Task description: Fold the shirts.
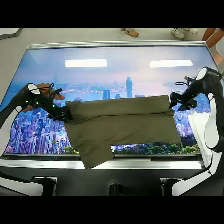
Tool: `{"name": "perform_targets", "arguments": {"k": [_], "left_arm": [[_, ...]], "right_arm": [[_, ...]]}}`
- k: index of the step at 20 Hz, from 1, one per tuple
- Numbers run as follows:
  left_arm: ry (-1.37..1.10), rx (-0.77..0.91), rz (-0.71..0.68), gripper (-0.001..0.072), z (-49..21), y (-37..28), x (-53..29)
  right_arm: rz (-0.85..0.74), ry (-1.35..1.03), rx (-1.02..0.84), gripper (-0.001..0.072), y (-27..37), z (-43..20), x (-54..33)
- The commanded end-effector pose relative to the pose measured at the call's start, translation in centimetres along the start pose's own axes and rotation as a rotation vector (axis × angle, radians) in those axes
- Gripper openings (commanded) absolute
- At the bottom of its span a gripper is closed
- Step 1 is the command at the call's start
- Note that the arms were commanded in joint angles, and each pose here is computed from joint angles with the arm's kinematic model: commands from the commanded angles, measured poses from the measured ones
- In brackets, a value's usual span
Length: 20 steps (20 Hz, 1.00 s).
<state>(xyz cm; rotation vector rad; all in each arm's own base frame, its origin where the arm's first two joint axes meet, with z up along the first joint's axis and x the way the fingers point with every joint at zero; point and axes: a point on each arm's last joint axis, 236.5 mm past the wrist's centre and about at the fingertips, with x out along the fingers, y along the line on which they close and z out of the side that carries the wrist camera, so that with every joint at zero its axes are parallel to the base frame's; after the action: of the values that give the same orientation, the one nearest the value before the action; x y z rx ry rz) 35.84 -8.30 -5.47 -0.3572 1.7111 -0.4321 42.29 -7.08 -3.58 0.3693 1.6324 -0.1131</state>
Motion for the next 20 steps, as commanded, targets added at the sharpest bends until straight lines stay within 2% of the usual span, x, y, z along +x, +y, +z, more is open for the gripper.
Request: {"name": "perform_targets", "arguments": {"k": [1, 5, 9, 13, 16, 20], "left_arm": [[0.029, -0.014, -0.013, 0.0476, -1.7, -0.2, -1.6], [0.050, -0.058, -0.039, 0.0473, -6.1, -0.3, 0.7], [0.068, -0.080, -0.230, 0.0473, -12.5, -3.4, 5.7], [0.081, -0.113, -0.254, 0.0472, -15.6, -3.6, 7.4], [0.050, -0.132, -0.283, 0.0473, -15.1, -4.4, 8.1], [0.047, -0.100, -0.254, 0.0461, -15.1, -5.2, 9.5]], "right_arm": [[0.009, 0.060, 0.044, 0.0505, -2.1, -2.6, -2.5], [0.011, 0.064, 0.111, 0.0497, -4.7, -4.8, -4.4], [0.028, 0.106, 0.114, 0.0490, -4.2, -6.8, -3.1], [0.031, 0.121, 0.109, 0.0490, -4.1, -7.3, -2.8], [0.031, 0.117, 0.101, 0.0490, -4.1, -7.3, -2.8], [0.023, 0.115, 0.099, 0.0490, -4.4, -7.3, -2.8]]}}
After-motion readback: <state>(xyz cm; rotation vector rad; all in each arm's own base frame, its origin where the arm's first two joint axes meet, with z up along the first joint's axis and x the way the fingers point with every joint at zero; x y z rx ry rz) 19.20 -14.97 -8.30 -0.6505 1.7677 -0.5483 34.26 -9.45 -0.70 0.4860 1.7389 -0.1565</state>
